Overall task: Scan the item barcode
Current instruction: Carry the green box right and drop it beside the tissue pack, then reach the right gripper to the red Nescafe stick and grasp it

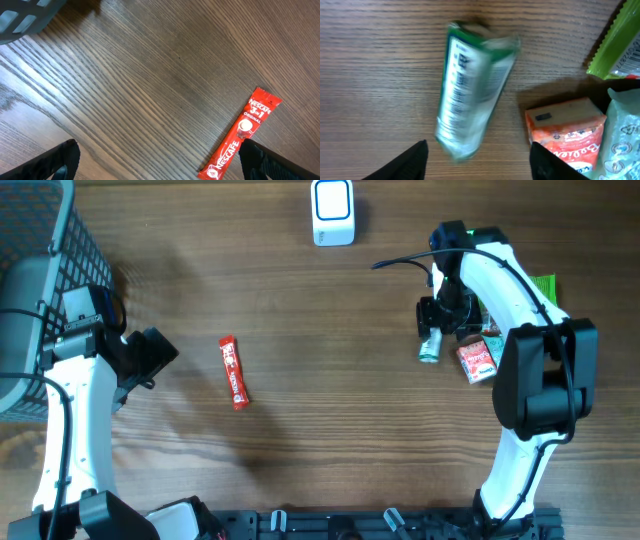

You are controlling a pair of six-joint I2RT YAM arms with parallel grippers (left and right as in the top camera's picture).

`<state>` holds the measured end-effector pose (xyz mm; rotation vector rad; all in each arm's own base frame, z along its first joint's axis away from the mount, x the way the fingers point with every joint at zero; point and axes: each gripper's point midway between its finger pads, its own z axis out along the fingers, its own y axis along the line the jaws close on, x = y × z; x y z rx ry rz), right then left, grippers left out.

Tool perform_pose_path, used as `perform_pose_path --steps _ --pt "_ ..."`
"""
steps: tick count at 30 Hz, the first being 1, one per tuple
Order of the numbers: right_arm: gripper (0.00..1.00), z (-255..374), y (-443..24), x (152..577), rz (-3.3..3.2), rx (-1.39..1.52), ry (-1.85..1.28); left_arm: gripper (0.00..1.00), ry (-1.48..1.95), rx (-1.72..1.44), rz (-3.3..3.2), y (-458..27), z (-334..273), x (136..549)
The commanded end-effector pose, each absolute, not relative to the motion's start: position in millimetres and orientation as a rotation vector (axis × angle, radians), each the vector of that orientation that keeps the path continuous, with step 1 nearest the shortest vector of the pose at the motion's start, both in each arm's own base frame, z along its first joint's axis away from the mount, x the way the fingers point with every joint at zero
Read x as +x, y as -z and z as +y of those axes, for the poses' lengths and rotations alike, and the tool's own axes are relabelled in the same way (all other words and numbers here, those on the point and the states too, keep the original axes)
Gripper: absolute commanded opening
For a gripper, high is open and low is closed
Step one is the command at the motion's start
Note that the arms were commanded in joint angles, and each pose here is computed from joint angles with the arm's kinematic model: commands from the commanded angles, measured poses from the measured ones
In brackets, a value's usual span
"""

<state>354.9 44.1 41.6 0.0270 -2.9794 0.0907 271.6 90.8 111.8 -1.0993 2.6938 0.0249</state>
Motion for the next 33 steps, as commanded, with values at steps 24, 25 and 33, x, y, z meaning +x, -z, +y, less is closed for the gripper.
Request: perform_pose_path --steps 24,25,33 --pt "0.04 60 -20 379 -3.148 -0.116 0.043 1.0 -0.032 -1.118 2.677 -114 93 270" --pt "0.05 74 -29 381 -3.161 -0.076 0.14 1.0 -0.032 -1.118 2.677 -114 93 270" --pt "0.63 330 -96 333 -3.257 0.671 0.784 1.0 -0.032 -1.118 2.677 -114 93 270"
